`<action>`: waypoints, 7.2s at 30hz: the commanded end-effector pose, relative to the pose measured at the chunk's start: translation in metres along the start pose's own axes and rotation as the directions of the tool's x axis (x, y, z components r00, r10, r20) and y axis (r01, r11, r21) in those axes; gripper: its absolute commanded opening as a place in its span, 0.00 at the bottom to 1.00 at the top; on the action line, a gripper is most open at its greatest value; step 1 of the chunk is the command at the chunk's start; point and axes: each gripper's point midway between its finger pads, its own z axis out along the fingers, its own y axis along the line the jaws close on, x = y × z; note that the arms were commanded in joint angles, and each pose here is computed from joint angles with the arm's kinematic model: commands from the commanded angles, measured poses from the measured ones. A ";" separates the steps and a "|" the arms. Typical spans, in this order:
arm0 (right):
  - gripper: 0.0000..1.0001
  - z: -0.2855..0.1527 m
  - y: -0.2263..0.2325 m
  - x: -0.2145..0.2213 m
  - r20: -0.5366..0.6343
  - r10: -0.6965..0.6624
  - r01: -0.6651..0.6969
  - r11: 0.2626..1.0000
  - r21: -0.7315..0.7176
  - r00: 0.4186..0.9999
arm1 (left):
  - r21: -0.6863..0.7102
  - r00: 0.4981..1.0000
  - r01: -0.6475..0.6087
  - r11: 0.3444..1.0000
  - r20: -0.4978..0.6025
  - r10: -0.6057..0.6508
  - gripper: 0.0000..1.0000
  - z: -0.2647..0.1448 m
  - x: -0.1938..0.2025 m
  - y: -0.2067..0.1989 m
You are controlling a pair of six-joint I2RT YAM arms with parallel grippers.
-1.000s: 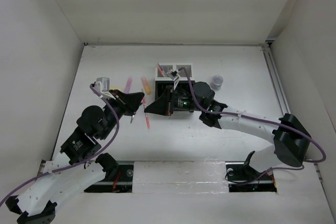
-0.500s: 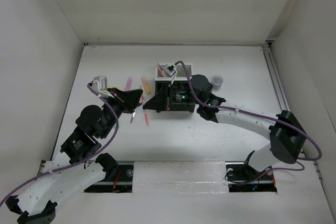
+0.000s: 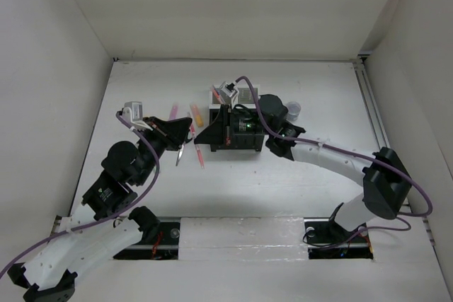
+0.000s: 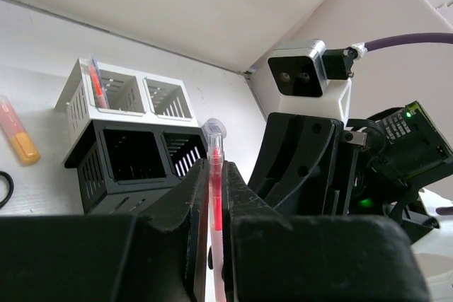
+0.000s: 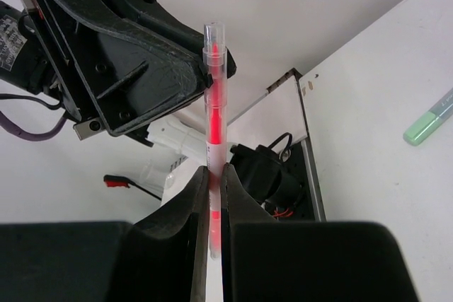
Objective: Sort the stationery into containers
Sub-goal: Cap the pen, then place the stationery into the container, then grab a piece of stationery with the right arm
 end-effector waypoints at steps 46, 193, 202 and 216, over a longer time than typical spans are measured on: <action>0.00 0.033 -0.035 -0.060 0.096 -0.467 0.464 0.884 0.059 0.879 | -0.211 1.000 -0.026 0.977 0.011 0.029 0.74 -0.050 -0.040 0.023; 0.95 -0.358 -0.352 -0.082 0.030 -0.085 -0.044 -0.166 0.985 0.996 | -0.482 0.956 -0.245 0.841 -0.265 0.127 1.00 -0.006 0.040 0.104; 0.96 -0.356 -0.334 -0.092 0.048 -0.134 -0.064 -0.114 0.991 0.990 | -0.464 0.954 -0.246 0.851 -0.272 0.128 1.00 -0.004 0.041 0.101; 0.96 -0.364 -0.355 -0.097 0.039 -0.111 -0.055 -0.140 0.989 0.993 | -0.458 0.953 -0.245 0.855 -0.276 0.125 1.00 -0.004 0.042 0.100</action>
